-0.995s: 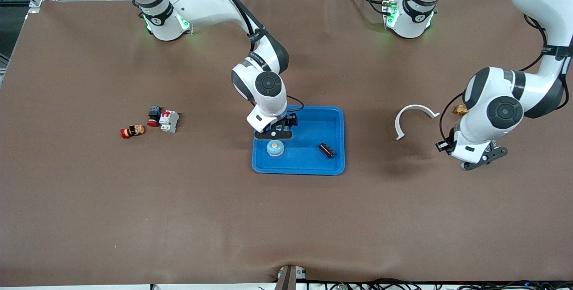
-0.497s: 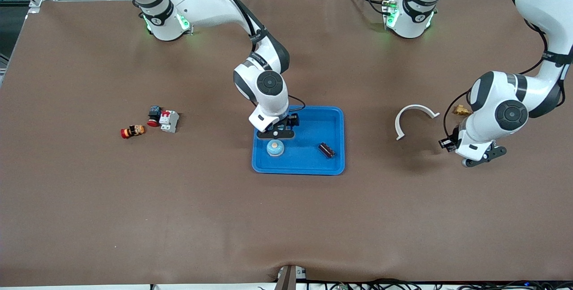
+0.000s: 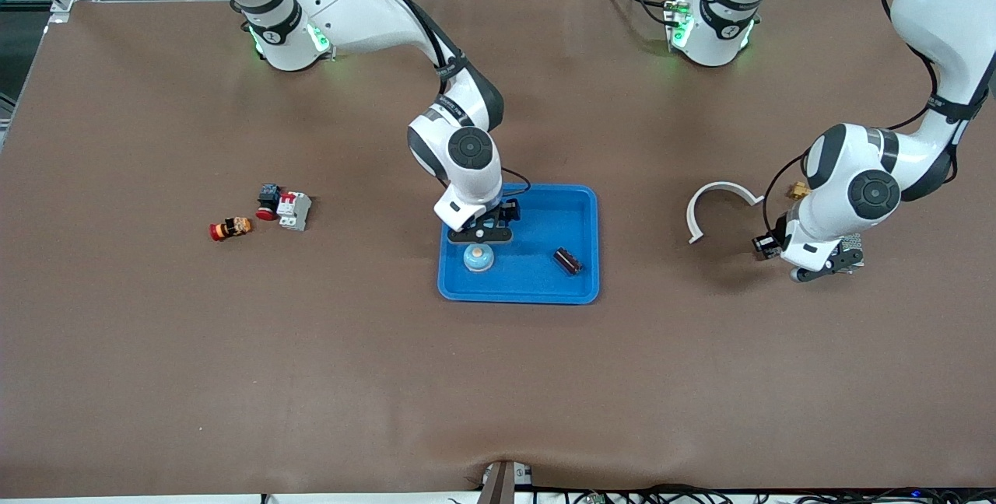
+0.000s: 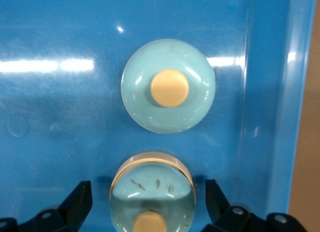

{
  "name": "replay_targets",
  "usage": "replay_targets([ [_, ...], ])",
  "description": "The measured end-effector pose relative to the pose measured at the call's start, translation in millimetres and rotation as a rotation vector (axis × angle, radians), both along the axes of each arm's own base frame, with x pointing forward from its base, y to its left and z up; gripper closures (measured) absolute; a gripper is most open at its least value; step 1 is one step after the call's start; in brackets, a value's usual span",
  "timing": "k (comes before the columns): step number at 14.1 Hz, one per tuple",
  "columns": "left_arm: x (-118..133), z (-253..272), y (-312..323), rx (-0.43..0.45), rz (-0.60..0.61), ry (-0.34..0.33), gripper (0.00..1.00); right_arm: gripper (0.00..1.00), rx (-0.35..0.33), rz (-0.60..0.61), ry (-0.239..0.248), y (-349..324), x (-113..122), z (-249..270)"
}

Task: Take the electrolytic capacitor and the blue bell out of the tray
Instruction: 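Set the capacitor down with the left gripper while the right gripper grasps the bell, then return the left gripper to the tray while the right gripper lifts the bell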

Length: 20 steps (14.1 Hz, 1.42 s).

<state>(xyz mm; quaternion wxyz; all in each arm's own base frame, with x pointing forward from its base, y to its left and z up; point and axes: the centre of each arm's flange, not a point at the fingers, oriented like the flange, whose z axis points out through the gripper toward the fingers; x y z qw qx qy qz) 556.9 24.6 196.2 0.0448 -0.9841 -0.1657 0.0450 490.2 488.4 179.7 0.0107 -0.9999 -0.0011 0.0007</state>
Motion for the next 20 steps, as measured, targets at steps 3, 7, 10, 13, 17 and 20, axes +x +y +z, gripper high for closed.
replay_targets([
  [3, -1, -4, 6, 0.007, -0.009, -0.002, 0.52, 0.04, 0.000, 0.000, 0.000, 0, 0, 0],
  [7, 11, 10, 3, 0.010, -0.018, -0.039, 0.12, 0.14, 0.000, 0.000, 0.000, 0, 0, 0],
  [10, 30, 42, -13, 0.021, -0.042, -0.080, 0.00, 0.27, -0.001, -0.001, 0.000, -1, 0, 0],
  [13, 52, 89, -47, 0.031, -0.052, -0.064, 0.00, 0.32, 0.000, -0.004, -0.003, -1, 2, 1],
  [17, 65, 129, -123, -0.008, 0.051, -0.093, 0.00, 0.32, -0.001, -0.009, -0.004, -2, 3, 1],
  [20, 66, 136, -199, -0.037, 0.167, -0.125, 0.00, 0.32, 0.002, -0.012, -0.008, -1, 5, 3],
])
